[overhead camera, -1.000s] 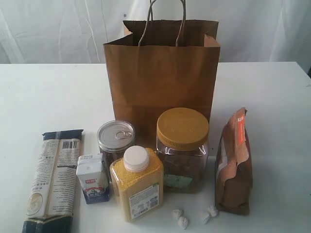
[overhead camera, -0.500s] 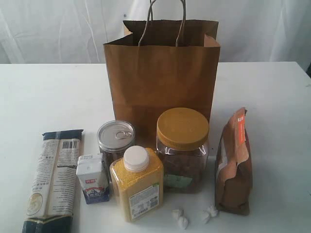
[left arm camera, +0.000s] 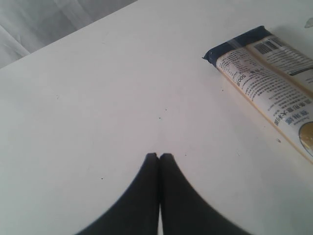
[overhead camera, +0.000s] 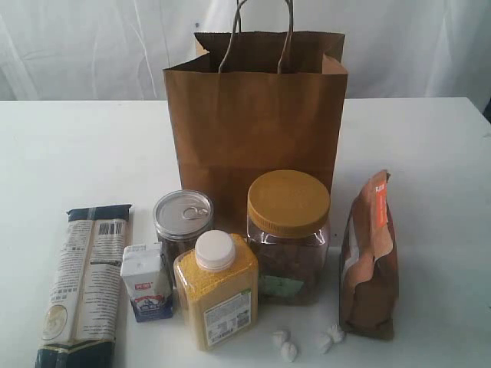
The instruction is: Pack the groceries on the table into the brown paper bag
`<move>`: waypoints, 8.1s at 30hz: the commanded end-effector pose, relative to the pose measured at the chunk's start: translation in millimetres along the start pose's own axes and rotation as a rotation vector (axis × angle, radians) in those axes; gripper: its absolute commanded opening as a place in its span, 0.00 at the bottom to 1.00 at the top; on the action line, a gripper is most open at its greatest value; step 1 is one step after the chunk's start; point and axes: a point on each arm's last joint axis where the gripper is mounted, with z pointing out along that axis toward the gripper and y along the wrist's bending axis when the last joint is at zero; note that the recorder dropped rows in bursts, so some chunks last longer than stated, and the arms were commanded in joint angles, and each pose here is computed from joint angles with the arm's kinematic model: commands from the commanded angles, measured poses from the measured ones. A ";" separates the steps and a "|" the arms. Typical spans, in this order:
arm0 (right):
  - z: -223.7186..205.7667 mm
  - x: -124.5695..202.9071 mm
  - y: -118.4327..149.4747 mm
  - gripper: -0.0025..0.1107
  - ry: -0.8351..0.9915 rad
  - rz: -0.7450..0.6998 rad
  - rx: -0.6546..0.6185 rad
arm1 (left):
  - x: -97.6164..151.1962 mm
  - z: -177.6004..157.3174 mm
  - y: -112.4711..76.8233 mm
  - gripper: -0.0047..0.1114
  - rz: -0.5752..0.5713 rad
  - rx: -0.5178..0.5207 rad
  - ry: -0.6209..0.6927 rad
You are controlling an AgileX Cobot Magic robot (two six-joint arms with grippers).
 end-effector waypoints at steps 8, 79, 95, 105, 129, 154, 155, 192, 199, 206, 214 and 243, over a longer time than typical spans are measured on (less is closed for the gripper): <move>49.0 24.3 124.0 0.02 -0.025 -0.758 -0.416 | 1.3 0.5 -0.5 0.04 -0.003 -0.003 -0.003; 56.1 202.9 -87.3 0.28 2.677 -1.349 -0.330 | 1.3 0.5 -0.5 0.04 -0.003 -0.003 -0.003; 74.6 217.4 -84.9 0.62 2.398 -1.273 0.008 | 1.3 0.5 -0.5 0.04 -0.003 -0.003 -0.003; 124.7 209.5 -127.7 0.62 2.617 -1.422 0.149 | 1.3 0.5 -0.5 0.04 -0.003 -0.003 -0.003; 131.6 225.1 -131.7 0.82 2.280 -1.277 0.455 | 1.3 0.5 -0.5 0.04 -0.003 -0.003 -0.003; 94.0 247.4 -195.6 0.82 2.738 -1.529 -0.366 | 1.3 0.5 -0.5 0.04 -0.003 -0.003 -0.003; 94.4 245.1 -201.3 0.81 2.738 -1.518 -0.322 | 1.3 0.5 -0.5 0.04 -0.003 -0.003 -0.003; 78.8 240.9 -221.9 0.23 2.792 -1.330 0.023 | 1.3 0.5 -0.5 0.04 -0.003 -0.003 -0.003; 94.9 235.6 -203.4 0.12 2.686 -1.340 0.144 | 1.3 0.5 -0.5 0.04 -0.003 -0.003 -0.003; 133.7 225.7 -152.7 0.10 2.401 -1.293 0.246 | 1.3 0.5 -0.5 0.04 -0.003 -0.003 -0.003; 180.2 205.0 -42.2 0.10 2.063 -0.897 0.153 | 1.3 0.5 -0.5 0.04 -0.003 -0.003 -0.003; 279.3 84.6 -8.5 0.08 0.918 -1.717 0.674 | 1.3 0.5 -0.5 0.04 -0.003 -0.003 -0.003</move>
